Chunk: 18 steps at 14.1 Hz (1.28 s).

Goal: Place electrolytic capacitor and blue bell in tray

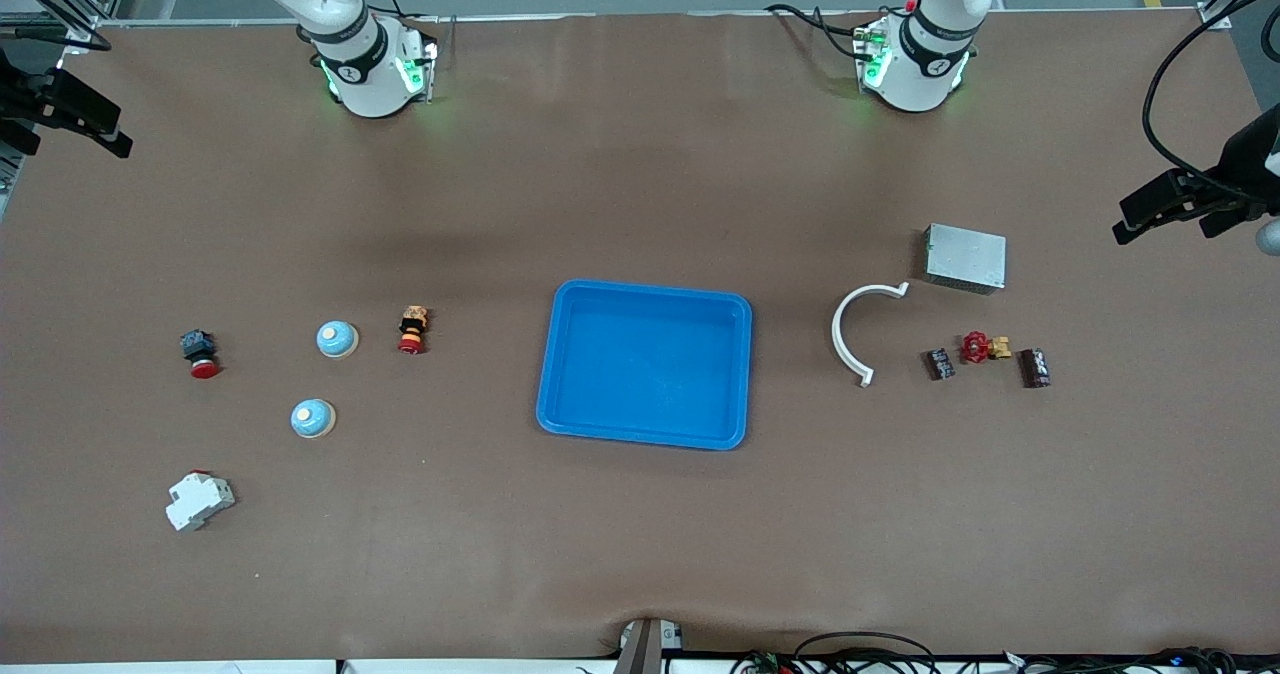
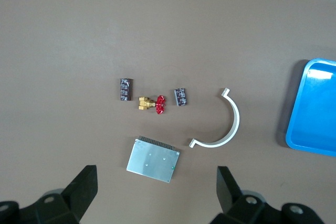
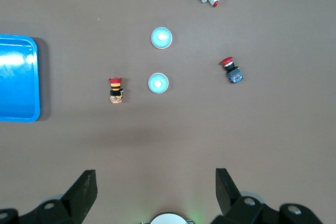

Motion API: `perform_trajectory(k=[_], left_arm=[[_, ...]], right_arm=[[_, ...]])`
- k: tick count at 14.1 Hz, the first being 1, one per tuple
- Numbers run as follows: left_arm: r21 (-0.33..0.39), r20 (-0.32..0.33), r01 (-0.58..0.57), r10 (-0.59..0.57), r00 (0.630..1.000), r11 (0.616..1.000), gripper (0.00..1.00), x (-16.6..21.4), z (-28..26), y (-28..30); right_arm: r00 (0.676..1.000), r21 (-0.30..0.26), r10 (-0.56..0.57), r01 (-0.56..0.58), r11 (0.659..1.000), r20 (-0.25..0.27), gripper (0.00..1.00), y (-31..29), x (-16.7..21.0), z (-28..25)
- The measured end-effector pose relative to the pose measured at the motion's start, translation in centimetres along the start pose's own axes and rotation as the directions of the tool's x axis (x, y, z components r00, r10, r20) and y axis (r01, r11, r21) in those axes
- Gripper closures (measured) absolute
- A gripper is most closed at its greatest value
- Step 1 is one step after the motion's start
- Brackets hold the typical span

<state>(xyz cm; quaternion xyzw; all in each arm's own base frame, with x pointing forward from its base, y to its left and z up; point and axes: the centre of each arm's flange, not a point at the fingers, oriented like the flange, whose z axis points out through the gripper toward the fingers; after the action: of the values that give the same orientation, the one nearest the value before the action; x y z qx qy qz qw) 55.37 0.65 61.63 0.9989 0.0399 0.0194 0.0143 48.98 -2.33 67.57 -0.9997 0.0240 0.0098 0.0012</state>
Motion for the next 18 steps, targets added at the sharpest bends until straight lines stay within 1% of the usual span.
perform_trajectory(k=[10,15,18], left_arm=[[0.0,0.0,0.006,-0.006,1.0,1.0,0.0,0.0,0.0,-0.3],[0.001,0.006,0.042,-0.042,0.999,0.999,0.0,0.3,0.3,-2.2],[-0.012,0.015,0.11,-0.11,0.994,0.994,0.0,0.5,0.8,-4.7]], right_arm=[[1.0,0.0,-0.004,0.004,1.0,-0.005,0.0,-0.2,0.0,-0.2],[1.0,-0.001,-0.006,0.006,1.0,-0.006,0.0,-0.3,0.0,-0.2],[1.0,-0.001,-0.006,0.006,1.0,-0.006,0.0,-0.3,0.0,-0.2]])
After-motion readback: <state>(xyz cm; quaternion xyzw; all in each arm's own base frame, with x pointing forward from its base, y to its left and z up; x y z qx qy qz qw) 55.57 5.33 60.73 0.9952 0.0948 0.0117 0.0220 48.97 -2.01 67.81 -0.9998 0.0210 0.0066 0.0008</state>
